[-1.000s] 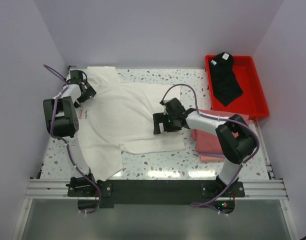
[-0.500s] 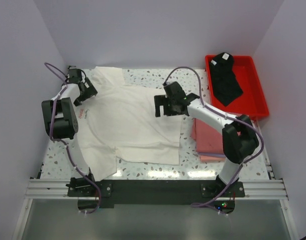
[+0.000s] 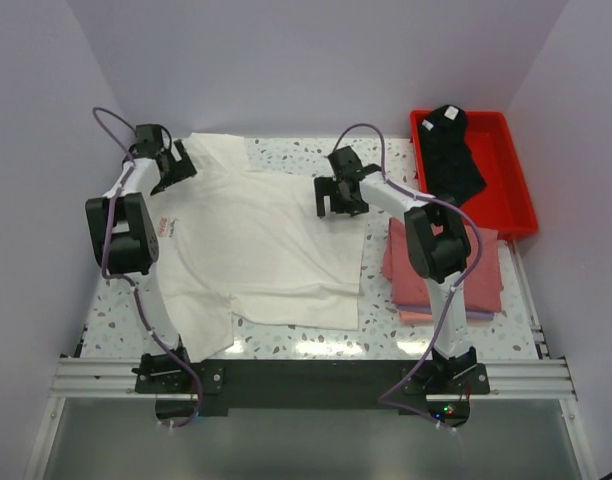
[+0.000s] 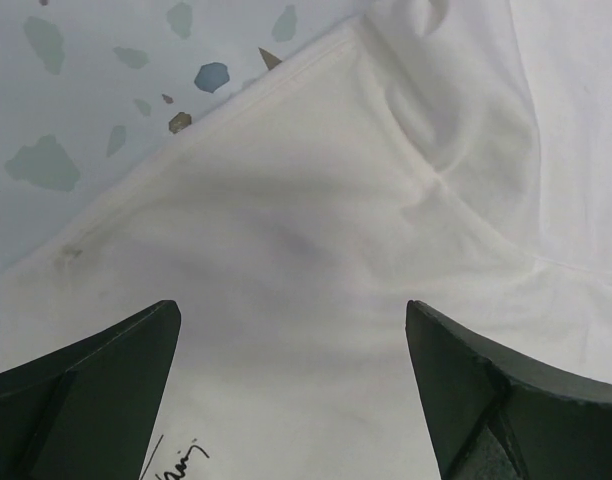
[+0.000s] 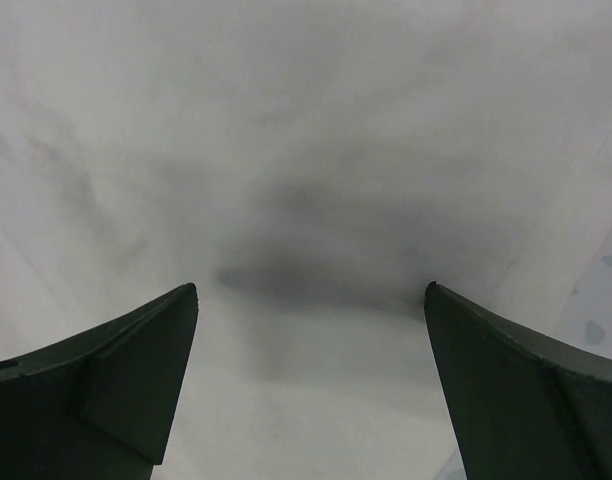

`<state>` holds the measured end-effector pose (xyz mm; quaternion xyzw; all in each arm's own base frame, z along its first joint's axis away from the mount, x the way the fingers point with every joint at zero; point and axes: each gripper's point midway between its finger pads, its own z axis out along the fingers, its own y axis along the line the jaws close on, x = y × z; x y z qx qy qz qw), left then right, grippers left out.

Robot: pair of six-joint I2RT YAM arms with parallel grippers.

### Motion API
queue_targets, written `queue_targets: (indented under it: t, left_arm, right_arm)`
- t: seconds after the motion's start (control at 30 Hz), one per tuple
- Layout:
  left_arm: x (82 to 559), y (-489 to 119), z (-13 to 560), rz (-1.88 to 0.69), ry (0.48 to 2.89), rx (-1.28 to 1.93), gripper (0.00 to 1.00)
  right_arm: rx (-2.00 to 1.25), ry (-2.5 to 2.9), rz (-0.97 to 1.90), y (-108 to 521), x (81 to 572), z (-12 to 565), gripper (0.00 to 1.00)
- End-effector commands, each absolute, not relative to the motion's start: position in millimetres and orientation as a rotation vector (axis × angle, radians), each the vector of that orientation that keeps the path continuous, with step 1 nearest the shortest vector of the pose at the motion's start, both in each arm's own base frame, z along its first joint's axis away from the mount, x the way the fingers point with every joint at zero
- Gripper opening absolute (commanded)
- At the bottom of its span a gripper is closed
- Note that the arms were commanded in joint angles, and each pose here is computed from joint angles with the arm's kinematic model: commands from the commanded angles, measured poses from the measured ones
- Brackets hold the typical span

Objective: Fold and stack the t-shirts
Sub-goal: Flatten the tshirt out

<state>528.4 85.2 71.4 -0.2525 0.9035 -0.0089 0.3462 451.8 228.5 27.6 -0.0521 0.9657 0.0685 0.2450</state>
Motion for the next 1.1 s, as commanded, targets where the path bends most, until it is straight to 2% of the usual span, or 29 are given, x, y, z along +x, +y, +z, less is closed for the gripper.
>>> queue_targets:
  t: [0.0,0.17,0.57,0.77,0.9,1.03,1.07]
  left_arm:
    - [547.0,73.5,63.8,-0.033,2.378,-0.487,1.00]
    - [546.9,70.7,24.8,-0.024,2.478,-0.485,1.00]
    - [569.7,71.9,-9.2,-0.030,2.524,-0.483,1.00]
    - [599.7,55.0,3.4,-0.169,2.453,-0.455,1.00]
    - [600.2,52.3,14.2,-0.173,2.443,-0.464,1.00]
    - [602.3,59.7,51.5,-0.131,2.387,-0.468,1.00]
    - [605.8,63.7,75.9,-0.105,2.346,-0.483,1.00]
  right_arm:
    - [-0.146,2.611,0.167,224.0,467.5,40.0,0.99]
    - [-0.149,2.670,0.102,209.8,482.2,11.6,0.99]
    - [-0.090,2.668,0.055,171.2,538.6,-12.3,0.99]
    - [-0.038,2.603,0.102,154.0,572.3,-9.4,0.99]
    - [-0.069,2.558,0.169,158.8,584.4,4.0,0.99]
    - [-0.139,2.461,0.169,161.3,601.7,45.1,0.99]
    - [-0.145,2.436,0.172,161.8,604.6,57.9,0.99]
